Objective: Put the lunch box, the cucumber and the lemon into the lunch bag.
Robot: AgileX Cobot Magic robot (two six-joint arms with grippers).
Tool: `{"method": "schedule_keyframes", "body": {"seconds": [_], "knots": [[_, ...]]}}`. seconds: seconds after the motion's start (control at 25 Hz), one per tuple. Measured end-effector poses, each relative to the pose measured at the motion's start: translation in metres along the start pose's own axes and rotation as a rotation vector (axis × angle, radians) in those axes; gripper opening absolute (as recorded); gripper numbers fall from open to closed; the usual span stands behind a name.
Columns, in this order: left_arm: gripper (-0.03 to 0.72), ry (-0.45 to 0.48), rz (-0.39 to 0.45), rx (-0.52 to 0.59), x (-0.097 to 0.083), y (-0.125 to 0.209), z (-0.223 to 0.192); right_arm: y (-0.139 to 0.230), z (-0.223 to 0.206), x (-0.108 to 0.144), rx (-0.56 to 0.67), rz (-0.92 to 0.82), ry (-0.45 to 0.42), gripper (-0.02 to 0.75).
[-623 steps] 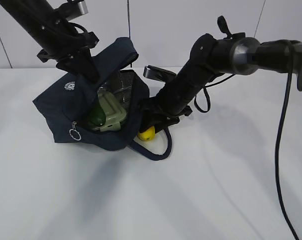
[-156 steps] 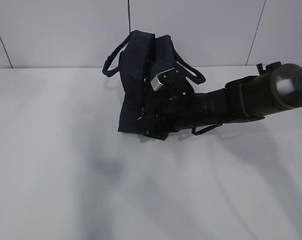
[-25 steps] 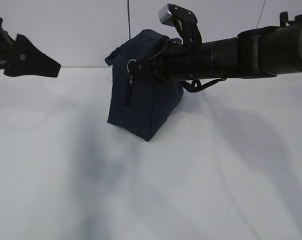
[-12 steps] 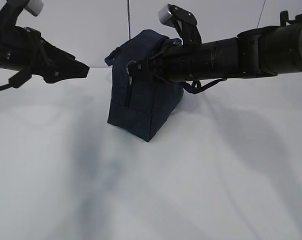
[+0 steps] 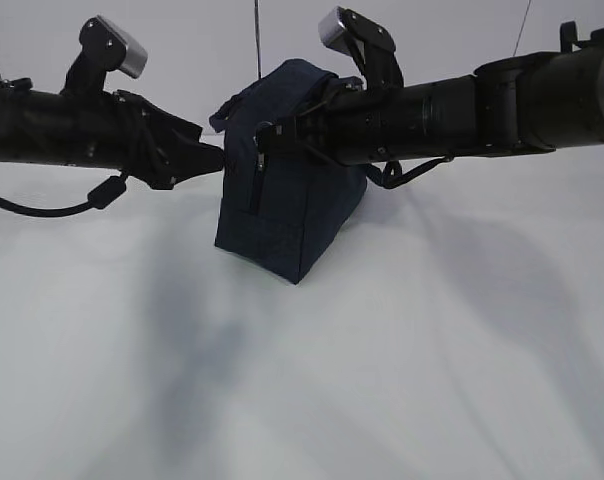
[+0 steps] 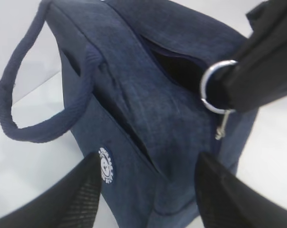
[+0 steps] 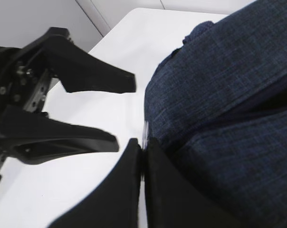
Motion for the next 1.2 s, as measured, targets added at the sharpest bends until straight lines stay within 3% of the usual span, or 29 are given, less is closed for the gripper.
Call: {"method": "schedule_keyframes", "body": {"seconds": [0.36, 0.64, 0.92, 1.2], "knots": [[0.414, 0.047, 0.050, -0.032, 0.004, 0.009, -0.022, 0.000, 0.000, 0.000, 0.000, -0.005, -0.002, 0.000], [0.255, 0.062, 0.049, -0.011, -0.004, 0.014, -0.032, 0.000, 0.000, 0.000, 0.000, -0.005, -0.002, 0.000], [0.023, 0.078, 0.041, -0.010, -0.011, 0.012, -0.036, 0.000, 0.000, 0.000, 0.000, -0.020, -0.002, 0.000], [-0.004, 0.103, 0.120, 0.018, -0.015, 0.014, -0.037, -0.013, 0.011, 0.009, -0.019, 0.025, 0.020, 0.000]]}}
Point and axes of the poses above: a point on each arm's last joint axis where the gripper is mounted, z pointing back along that axis away from the gripper, x along the wrist's bending axis when the last joint is at zero, y = z × x, the point moved 3 cm from there along -z, pointing out along that axis toward the gripper, and after that the axes turned 1 degree about -z, right-handed, at the moved point
